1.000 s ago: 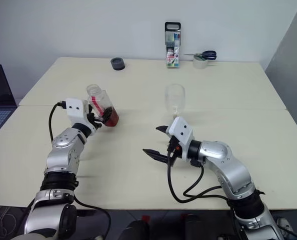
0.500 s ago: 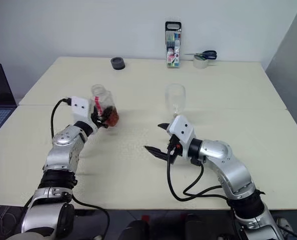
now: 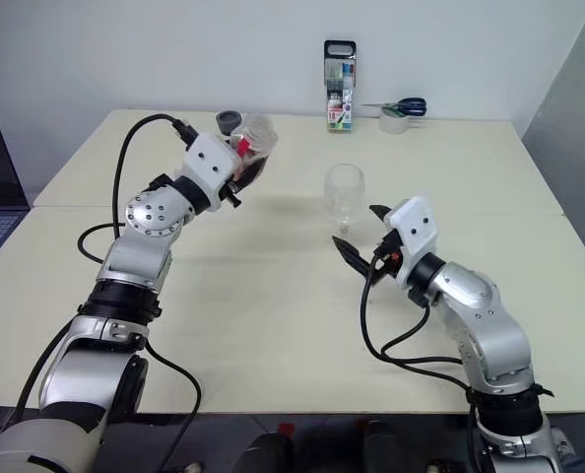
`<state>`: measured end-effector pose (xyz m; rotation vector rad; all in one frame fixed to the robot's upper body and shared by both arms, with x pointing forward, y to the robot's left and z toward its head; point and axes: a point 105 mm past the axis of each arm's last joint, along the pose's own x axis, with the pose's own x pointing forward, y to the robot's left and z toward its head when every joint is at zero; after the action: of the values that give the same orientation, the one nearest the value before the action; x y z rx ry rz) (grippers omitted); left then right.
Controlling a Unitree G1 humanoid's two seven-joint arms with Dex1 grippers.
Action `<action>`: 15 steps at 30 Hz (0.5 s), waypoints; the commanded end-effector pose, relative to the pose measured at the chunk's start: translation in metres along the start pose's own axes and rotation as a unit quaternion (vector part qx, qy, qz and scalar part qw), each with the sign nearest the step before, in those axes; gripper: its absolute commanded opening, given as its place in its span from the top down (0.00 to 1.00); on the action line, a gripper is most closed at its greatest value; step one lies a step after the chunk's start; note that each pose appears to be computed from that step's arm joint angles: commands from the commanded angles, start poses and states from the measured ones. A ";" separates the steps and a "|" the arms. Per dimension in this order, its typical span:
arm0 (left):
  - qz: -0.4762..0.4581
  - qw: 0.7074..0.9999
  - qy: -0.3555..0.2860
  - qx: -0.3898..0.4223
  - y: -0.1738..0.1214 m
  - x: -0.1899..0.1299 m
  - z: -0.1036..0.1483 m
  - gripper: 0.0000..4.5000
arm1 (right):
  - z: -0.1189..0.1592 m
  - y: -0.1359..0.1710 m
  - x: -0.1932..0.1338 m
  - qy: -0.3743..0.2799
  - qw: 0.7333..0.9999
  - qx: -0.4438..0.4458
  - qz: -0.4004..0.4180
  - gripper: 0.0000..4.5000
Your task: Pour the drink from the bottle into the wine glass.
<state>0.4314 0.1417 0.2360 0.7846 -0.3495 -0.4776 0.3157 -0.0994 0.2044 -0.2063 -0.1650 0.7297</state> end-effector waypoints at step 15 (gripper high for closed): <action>-0.022 0.983 -0.101 0.155 -0.001 0.037 0.053 0.63 | 0.023 -0.009 -0.015 -0.048 0.998 0.017 -0.025 0.00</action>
<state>0.4420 0.1019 0.2412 1.0331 -0.4802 -0.5780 0.3125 -0.1144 0.2157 -0.1268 -0.1959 0.6947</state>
